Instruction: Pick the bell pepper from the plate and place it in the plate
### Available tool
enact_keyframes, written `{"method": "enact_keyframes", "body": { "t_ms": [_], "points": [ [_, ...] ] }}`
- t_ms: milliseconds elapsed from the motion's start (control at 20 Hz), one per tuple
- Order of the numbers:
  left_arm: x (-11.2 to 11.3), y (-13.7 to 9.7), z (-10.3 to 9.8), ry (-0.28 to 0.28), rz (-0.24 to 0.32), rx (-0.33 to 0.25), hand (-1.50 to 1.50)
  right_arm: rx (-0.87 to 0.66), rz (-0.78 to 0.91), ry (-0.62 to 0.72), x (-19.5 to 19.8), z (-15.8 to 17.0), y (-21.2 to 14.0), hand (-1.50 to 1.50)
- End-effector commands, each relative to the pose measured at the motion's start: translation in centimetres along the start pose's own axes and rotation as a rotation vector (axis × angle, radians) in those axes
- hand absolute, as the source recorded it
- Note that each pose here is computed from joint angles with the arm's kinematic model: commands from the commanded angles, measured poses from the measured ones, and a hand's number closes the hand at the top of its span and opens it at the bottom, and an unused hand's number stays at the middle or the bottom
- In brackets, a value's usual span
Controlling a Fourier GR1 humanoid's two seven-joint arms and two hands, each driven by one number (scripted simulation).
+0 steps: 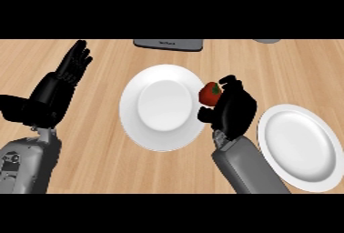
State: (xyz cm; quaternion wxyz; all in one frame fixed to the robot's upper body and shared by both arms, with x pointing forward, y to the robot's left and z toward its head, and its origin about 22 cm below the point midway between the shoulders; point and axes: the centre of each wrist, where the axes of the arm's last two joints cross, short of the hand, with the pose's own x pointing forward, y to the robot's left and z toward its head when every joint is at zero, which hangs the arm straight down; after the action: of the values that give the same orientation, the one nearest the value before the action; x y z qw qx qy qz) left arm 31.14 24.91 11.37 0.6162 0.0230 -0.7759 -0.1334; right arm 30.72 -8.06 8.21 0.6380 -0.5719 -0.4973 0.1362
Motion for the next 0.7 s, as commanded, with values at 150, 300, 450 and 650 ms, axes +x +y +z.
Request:
{"method": "enact_keyframes", "body": {
  "t_ms": [150,300,450,650],
  "points": [
    [-0.1,-0.6,-0.5,-0.008,-0.001,-0.02,0.0,0.03,-0.218,0.252,2.2,-3.1,0.8,-1.5],
    [-0.1,-0.4,-0.6,-0.001,0.018,-0.02,0.0,-0.035,-0.31,0.202,2.9,-3.3,0.9,-1.5],
    [-0.1,-0.7,-0.5,-0.001,-0.007,-0.039,0.0,-0.116,-0.4,0.161,3.4,-4.0,0.8,-1.5],
    [-0.8,0.0,-0.2,0.015,-0.008,-0.01,0.0,-0.17,-0.549,0.16,3.7,-4.4,0.3,-1.5]
  ]
}}
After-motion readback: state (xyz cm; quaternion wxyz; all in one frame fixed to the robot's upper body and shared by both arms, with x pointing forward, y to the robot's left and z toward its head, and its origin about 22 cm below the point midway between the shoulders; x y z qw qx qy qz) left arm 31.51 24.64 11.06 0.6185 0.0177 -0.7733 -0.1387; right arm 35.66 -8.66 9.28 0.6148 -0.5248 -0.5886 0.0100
